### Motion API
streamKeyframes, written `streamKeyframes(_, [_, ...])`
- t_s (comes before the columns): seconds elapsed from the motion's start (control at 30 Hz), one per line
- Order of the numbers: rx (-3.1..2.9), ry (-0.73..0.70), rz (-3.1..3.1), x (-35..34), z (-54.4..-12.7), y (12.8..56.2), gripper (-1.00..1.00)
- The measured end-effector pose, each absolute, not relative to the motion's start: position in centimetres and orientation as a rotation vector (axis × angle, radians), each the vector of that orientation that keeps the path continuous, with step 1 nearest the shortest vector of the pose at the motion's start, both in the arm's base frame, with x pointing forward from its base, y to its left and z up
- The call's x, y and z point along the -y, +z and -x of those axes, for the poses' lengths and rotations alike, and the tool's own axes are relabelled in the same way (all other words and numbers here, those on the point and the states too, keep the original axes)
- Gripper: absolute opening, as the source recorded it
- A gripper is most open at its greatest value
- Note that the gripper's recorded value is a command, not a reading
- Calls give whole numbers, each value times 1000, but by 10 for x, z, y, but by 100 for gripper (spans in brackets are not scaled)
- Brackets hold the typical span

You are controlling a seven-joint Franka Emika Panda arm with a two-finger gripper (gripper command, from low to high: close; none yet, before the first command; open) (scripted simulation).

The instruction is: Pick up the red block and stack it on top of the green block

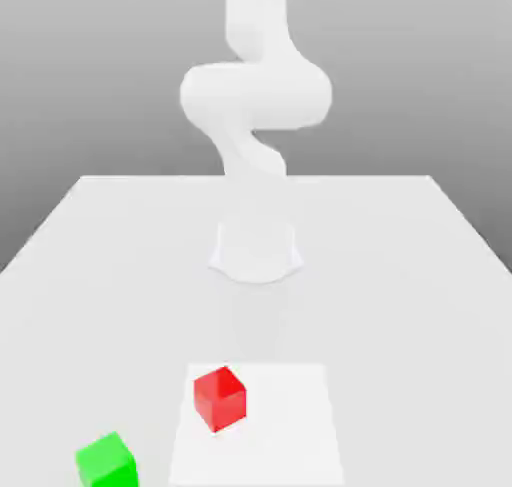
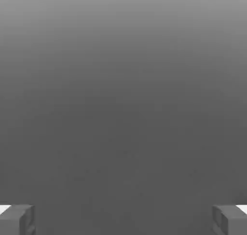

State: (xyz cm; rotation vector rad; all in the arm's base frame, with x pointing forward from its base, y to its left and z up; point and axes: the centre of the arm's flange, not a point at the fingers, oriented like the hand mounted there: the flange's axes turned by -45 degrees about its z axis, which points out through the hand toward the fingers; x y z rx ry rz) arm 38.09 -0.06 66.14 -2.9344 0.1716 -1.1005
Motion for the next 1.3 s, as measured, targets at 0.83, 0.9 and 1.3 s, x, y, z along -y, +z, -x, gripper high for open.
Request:
streamKeyframes(0.83, [-1475,-3,2771,47,-397,165,0])
streamKeyframes(0.9, [-1474,-1,2773,47,-396,147,-100])
streamKeyframes(1.3, [-1476,-5,2771,47,-397,192,-100])
